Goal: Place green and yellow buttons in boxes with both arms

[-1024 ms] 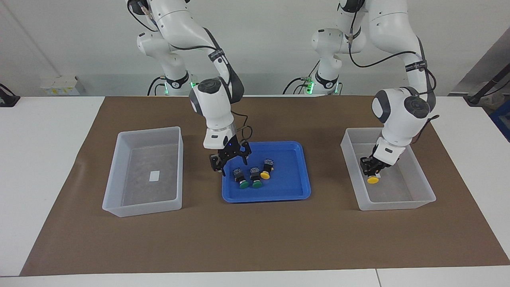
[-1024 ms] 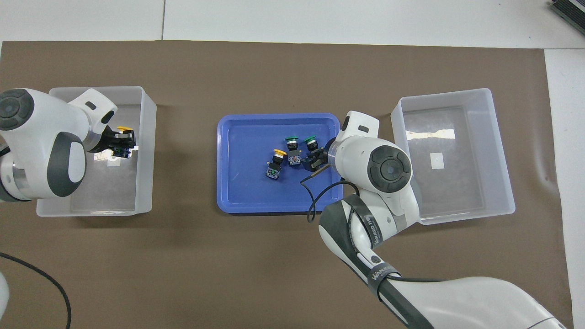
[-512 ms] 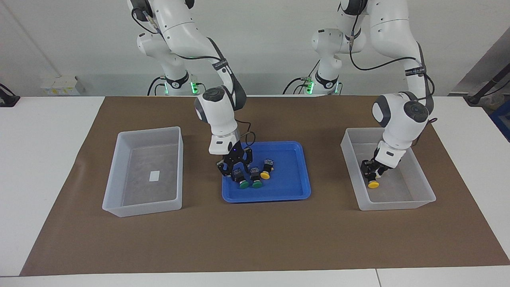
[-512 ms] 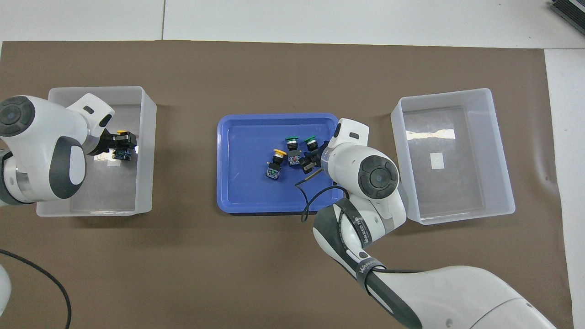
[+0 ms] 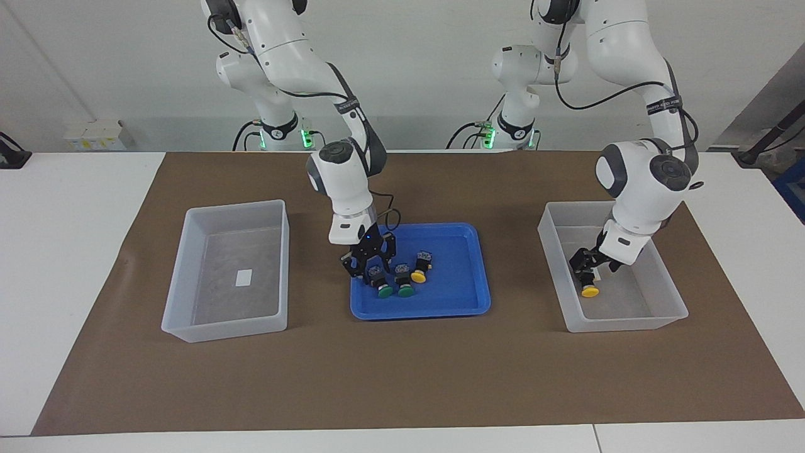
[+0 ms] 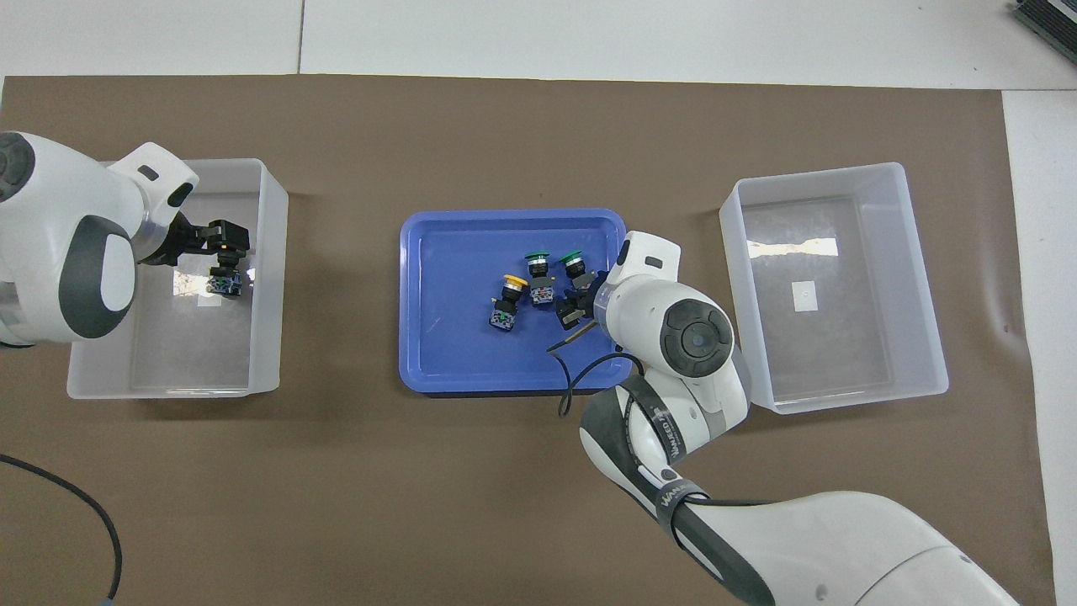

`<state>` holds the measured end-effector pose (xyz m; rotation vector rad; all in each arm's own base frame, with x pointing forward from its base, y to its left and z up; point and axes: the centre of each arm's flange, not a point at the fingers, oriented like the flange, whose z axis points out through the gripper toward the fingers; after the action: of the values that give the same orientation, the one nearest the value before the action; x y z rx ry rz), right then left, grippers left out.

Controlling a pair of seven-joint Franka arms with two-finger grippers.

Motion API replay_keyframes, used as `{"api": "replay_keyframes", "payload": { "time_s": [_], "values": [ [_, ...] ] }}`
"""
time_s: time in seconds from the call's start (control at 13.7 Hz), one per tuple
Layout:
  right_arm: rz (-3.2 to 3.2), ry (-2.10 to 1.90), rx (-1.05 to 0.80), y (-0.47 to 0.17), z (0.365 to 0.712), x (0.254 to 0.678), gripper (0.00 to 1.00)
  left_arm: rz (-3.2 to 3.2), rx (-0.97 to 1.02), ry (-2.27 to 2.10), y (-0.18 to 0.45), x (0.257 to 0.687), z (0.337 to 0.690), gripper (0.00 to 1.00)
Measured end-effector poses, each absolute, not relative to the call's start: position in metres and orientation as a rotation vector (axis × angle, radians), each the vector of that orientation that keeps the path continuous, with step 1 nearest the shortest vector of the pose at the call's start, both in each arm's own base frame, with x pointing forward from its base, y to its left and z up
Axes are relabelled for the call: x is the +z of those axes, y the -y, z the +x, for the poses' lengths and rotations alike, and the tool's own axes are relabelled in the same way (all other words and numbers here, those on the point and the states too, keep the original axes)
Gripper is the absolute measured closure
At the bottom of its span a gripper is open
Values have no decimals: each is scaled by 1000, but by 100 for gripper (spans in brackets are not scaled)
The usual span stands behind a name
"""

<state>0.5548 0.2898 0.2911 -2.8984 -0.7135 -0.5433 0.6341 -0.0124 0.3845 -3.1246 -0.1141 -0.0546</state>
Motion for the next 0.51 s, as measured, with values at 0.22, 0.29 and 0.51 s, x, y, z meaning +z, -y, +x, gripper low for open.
{"api": "replay_keyframes", "payload": {
  "time_s": [0.22,0.29,0.51],
  "values": [
    [-2906,586,-543,-295,553,295,60,-3128,-11,82,26,438,648,0],
    [-2904,541,-558,-294,554,303,60,-3130,1,58,35,448,649,3],
    [-2898,362,-613,-281,559,351,60,-3135,-1,-32,93,451,646,7]
  ]
}}
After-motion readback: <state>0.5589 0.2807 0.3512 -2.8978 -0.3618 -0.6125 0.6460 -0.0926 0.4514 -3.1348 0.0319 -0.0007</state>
